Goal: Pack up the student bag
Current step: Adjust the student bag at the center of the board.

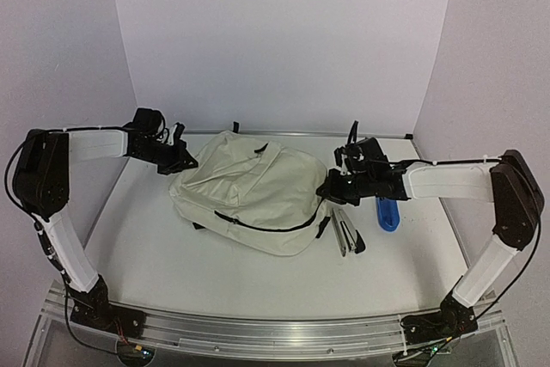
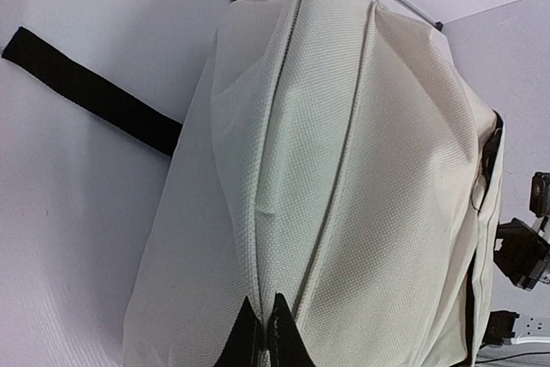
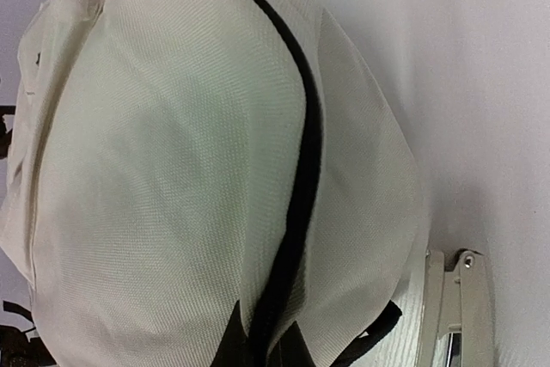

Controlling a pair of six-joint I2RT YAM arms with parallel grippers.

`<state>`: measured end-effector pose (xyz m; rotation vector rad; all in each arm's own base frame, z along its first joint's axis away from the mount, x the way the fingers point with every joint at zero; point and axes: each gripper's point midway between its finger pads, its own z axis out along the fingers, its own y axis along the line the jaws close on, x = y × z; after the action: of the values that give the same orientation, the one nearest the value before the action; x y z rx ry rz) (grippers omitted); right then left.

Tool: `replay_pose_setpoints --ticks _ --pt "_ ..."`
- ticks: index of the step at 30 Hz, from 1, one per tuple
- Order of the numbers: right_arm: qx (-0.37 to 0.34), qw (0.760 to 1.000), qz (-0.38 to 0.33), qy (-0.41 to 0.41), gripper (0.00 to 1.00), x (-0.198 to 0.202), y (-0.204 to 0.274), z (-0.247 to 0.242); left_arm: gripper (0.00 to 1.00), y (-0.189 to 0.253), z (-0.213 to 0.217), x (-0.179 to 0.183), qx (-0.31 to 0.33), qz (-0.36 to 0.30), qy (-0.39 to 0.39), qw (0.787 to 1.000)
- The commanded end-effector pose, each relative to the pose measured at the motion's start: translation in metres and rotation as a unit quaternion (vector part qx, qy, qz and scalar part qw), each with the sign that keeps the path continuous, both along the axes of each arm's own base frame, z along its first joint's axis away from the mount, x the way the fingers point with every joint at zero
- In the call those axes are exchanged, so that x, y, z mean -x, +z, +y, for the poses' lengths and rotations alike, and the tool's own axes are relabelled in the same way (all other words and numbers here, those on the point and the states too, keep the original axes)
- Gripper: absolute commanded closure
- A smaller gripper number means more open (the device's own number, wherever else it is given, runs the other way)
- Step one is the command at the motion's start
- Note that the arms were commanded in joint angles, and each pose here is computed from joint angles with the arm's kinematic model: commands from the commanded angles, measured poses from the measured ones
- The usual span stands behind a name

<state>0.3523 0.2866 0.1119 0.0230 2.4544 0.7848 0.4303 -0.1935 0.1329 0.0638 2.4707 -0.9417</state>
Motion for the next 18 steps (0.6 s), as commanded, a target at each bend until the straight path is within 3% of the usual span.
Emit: replay_pose_setpoints --ticks 1,7,16,18 --pt "-0.001 0.999 -0.039 0.003 1.0 -0.027 0.016 -0.001 1.0 0.012 0.004 0.036 0.02 0.024 0.011 0.999" --pt "0.007 0.997 -0.076 0.01 1.0 -0.064 0.031 -0.003 1.0 0.01 0.001 0.088 0.07 0.083 0.04 0.993" --pt "0.015 0.997 -0.073 0.032 1.0 -0.098 0.011 0.005 1.0 -0.009 -0.022 0.163 0.062 0.125 0.067 0.988" --pt "0.013 0.997 -0.069 0.043 1.0 -0.095 0.007 0.008 0.94 -0.007 -0.018 0.173 0.057 0.123 0.075 0.988"
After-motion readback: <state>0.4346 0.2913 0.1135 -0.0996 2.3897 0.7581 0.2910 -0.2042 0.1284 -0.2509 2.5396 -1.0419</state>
